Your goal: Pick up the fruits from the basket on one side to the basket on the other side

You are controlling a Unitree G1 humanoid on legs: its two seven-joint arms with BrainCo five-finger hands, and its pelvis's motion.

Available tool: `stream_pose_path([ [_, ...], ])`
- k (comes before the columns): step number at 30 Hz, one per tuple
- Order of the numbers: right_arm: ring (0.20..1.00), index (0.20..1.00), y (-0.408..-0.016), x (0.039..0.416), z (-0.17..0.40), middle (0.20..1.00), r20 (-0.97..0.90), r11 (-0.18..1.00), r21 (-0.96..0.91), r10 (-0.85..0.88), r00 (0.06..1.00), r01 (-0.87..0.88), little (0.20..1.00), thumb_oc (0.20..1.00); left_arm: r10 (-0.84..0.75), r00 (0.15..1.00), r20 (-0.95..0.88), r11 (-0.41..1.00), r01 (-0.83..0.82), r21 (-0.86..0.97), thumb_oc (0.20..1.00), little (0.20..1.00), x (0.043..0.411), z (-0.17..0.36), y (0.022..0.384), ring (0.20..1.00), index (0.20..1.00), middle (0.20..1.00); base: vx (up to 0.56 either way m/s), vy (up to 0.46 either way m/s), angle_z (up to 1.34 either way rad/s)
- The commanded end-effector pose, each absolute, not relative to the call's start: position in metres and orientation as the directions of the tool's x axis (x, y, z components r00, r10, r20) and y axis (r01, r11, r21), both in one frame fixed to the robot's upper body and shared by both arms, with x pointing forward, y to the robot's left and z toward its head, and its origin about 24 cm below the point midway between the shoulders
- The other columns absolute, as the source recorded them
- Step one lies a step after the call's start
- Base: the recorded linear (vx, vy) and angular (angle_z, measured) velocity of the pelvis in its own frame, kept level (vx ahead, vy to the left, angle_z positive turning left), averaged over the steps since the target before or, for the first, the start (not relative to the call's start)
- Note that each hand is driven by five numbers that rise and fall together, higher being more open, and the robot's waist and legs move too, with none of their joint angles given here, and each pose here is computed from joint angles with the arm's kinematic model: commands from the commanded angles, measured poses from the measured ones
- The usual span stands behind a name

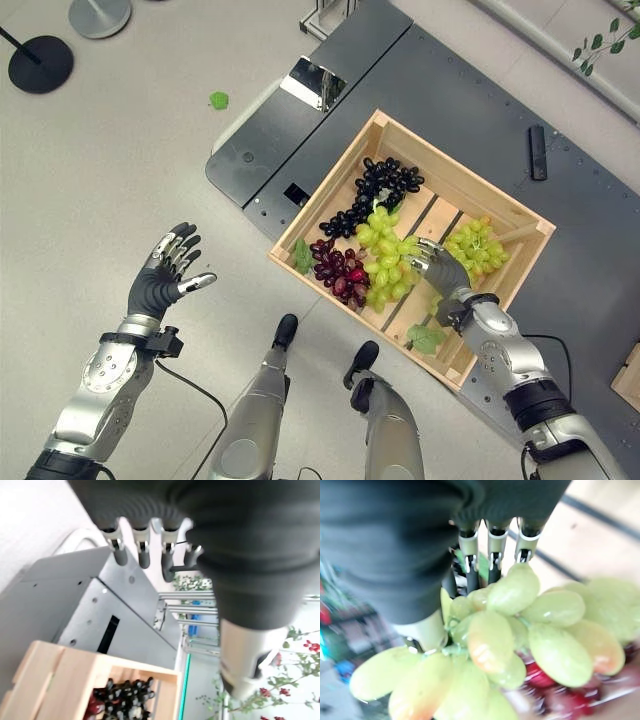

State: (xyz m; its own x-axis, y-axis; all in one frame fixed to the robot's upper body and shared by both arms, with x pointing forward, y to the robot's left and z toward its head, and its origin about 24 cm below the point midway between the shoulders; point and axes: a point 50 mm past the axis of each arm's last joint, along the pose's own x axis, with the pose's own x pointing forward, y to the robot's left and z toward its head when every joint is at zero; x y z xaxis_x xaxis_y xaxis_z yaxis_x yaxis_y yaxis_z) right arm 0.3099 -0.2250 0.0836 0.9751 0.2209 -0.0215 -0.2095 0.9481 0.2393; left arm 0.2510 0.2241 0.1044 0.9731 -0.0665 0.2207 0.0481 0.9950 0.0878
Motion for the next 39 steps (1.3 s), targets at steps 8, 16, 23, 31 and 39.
stream_pose_path([
  [8,0.2,0.2,-0.218,0.297,0.13,0.2,0.313,0.853,0.441,0.145,0.939,-0.279,0.2,0.2,-0.019,0.969,0.247,0.998,0.005,0.058,1.0,1.0,0.238,0.103,0.23,1.0,1.0,1.0,0.03,0.055,0.03],
  [16,0.2,0.2,-0.219,0.288,0.134,0.2,0.361,0.828,0.5,0.066,0.93,-0.253,0.2,0.2,0.008,0.975,0.223,0.998,-0.023,0.064,1.0,1.0,0.234,0.096,0.235,1.0,1.0,1.0,0.06,0.031,-0.02],
  [23,0.2,0.2,-0.22,0.278,0.148,0.2,0.425,0.84,0.454,0.089,0.901,-0.297,0.2,0.2,-0.068,0.979,0.19,0.991,0.045,0.122,1.0,1.0,0.232,0.096,0.232,1.0,1.0,1.0,0.05,0.008,0.0],
  [31,0.2,0.2,-0.202,0.273,0.148,0.2,0.413,0.835,0.394,0.213,0.885,-0.385,0.2,0.2,-0.274,0.947,0.167,0.927,0.214,0.309,1.0,1.0,0.237,0.118,0.222,1.0,1.0,1.0,0.05,0.013,-0.14],
  [39,0.2,0.2,-0.187,0.262,0.138,0.2,0.356,0.821,0.359,0.319,0.879,-0.443,0.2,0.2,-0.409,0.897,0.168,0.869,0.327,0.372,1.0,1.0,0.252,0.131,0.199,1.0,1.0,1.0,0.05,0.001,-0.16],
])
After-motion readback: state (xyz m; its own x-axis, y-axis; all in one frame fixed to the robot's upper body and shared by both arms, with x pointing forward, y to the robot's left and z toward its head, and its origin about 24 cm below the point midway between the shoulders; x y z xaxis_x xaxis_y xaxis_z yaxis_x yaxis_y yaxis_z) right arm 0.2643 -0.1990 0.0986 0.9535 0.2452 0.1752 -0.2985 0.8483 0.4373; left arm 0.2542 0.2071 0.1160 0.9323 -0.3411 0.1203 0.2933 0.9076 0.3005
